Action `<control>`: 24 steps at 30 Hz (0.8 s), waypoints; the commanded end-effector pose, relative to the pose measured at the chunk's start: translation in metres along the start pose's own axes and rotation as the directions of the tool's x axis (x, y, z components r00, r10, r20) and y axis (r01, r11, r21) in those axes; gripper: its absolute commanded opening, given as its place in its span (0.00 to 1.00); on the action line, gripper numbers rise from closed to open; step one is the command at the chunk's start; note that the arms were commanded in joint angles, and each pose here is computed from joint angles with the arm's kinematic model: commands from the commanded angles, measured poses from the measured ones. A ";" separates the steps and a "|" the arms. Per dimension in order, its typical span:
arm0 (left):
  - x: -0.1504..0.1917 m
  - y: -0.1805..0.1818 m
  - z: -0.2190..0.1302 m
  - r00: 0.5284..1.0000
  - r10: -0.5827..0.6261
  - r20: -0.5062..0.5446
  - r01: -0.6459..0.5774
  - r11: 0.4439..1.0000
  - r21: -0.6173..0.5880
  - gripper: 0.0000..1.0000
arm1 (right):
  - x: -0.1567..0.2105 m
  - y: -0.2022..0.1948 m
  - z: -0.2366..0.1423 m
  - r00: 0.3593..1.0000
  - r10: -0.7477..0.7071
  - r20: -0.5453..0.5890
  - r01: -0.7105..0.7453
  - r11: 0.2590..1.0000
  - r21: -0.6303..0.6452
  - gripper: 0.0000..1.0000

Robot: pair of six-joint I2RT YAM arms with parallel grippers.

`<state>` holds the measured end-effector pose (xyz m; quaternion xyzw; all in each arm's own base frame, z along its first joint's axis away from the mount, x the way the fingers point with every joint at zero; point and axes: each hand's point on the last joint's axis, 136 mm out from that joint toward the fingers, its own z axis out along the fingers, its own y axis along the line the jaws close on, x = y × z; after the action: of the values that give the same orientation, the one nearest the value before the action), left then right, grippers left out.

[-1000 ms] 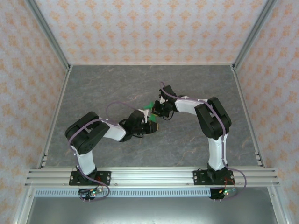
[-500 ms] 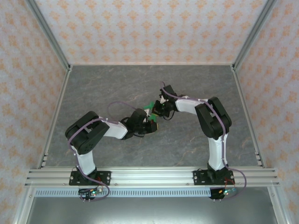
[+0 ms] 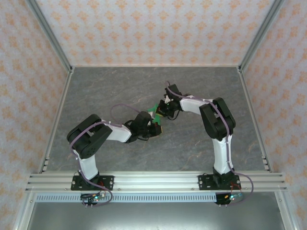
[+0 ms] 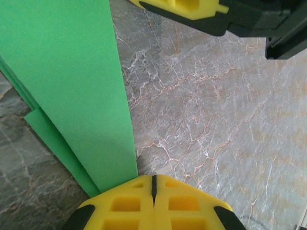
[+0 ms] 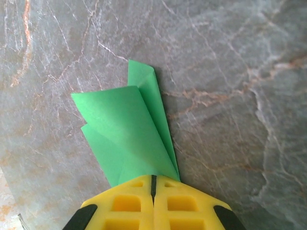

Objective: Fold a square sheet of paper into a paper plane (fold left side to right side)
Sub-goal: Fold the wing for the fifth time at the center of the table.

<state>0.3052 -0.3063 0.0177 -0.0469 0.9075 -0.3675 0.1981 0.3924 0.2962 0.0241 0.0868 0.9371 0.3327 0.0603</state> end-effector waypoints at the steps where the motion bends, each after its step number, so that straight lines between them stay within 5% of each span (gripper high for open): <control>1: 0.027 0.049 0.000 0.996 -0.051 -0.067 0.038 0.982 -0.184 0.01 | -0.029 -0.005 0.002 0.998 -0.012 0.068 0.011 1.000 0.020 0.00; 24: 0.027 0.046 0.000 0.997 -0.049 -0.068 0.037 0.984 -0.172 0.01 | -0.082 -0.011 0.003 0.992 -0.048 0.120 0.040 0.997 0.071 0.00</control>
<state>0.3104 -0.3037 0.0183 -0.0551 0.9075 -0.3601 0.2091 0.4382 0.2938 0.0261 0.0741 0.9403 0.3235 0.0753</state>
